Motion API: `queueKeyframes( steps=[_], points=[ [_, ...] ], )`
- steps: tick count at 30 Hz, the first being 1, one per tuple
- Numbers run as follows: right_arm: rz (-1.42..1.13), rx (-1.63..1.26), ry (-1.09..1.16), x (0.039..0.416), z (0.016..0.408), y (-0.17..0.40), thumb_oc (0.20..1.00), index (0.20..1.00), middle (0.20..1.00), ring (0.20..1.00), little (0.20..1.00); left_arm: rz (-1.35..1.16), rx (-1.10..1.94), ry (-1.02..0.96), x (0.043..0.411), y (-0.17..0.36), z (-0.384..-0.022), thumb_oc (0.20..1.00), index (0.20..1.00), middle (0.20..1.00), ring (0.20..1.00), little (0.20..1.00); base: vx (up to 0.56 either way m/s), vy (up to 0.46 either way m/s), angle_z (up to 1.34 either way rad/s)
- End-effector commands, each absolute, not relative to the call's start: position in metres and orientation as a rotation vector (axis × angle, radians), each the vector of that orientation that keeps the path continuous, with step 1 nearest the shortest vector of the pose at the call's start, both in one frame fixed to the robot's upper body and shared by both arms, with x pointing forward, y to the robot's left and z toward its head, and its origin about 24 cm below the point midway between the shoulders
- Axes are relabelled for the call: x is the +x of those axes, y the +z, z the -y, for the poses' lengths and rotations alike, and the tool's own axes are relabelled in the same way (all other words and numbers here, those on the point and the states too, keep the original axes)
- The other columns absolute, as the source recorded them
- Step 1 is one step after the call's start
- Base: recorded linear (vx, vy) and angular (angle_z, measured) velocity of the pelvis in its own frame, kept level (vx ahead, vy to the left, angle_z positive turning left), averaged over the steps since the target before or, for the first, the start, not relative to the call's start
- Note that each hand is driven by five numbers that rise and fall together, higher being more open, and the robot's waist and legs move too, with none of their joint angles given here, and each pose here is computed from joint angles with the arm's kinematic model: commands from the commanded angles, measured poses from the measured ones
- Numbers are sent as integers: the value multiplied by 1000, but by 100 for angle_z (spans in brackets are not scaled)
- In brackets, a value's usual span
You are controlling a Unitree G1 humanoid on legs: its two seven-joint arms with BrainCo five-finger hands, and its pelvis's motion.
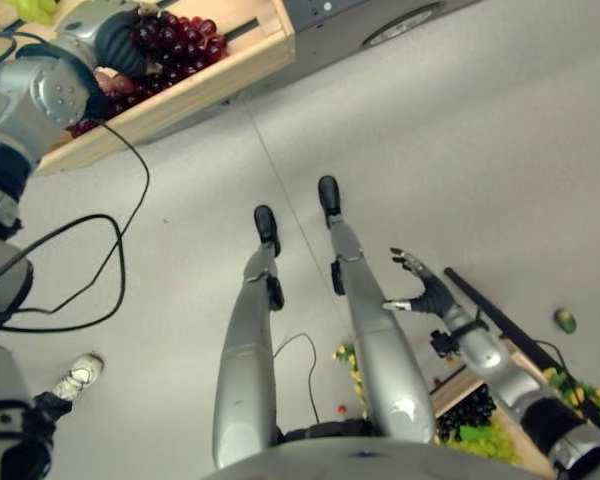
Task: Pick up the fruits from the basket on one side to the basket on the other side
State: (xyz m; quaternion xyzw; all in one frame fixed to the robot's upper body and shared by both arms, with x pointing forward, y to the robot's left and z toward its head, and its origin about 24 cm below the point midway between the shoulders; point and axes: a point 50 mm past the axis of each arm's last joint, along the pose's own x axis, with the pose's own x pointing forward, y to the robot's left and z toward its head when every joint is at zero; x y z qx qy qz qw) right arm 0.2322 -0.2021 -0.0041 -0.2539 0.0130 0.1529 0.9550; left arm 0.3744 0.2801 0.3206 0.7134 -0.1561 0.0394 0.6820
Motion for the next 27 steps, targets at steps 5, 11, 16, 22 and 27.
queueKeyframes(
  steps=[5, 11, 16, 22, 27],
  points=[
    [89, -522, 336, 235, 198, 16, 1000, 1000, 1000, 1000, 1000, 273, 1726, 46, 382, 291, -279, 200, 200, 200, 200, 200, -26, -22, 6],
    [103, -517, 347, 232, 197, 19, 1000, 1000, 1000, 1000, 1000, 237, 1724, 31, 379, 278, -285, 200, 200, 200, 200, 200, -17, -10, 4],
    [103, -530, 336, 234, 200, 20, 1000, 1000, 1000, 1000, 1000, 261, 1707, 35, 378, 281, -283, 200, 200, 200, 200, 200, -27, -6, 4],
    [77, -536, 330, 231, 201, 14, 1000, 1000, 1000, 1000, 1000, 328, 1621, 20, 373, 285, -277, 200, 200, 200, 200, 200, 2, 0, 3],
    [50, -544, 281, 234, 210, 10, 1000, 1000, 1000, 1000, 1000, 385, 1445, 57, 359, 290, -290, 200, 200, 200, 200, 200, -28, 7, 1]
  ],
)
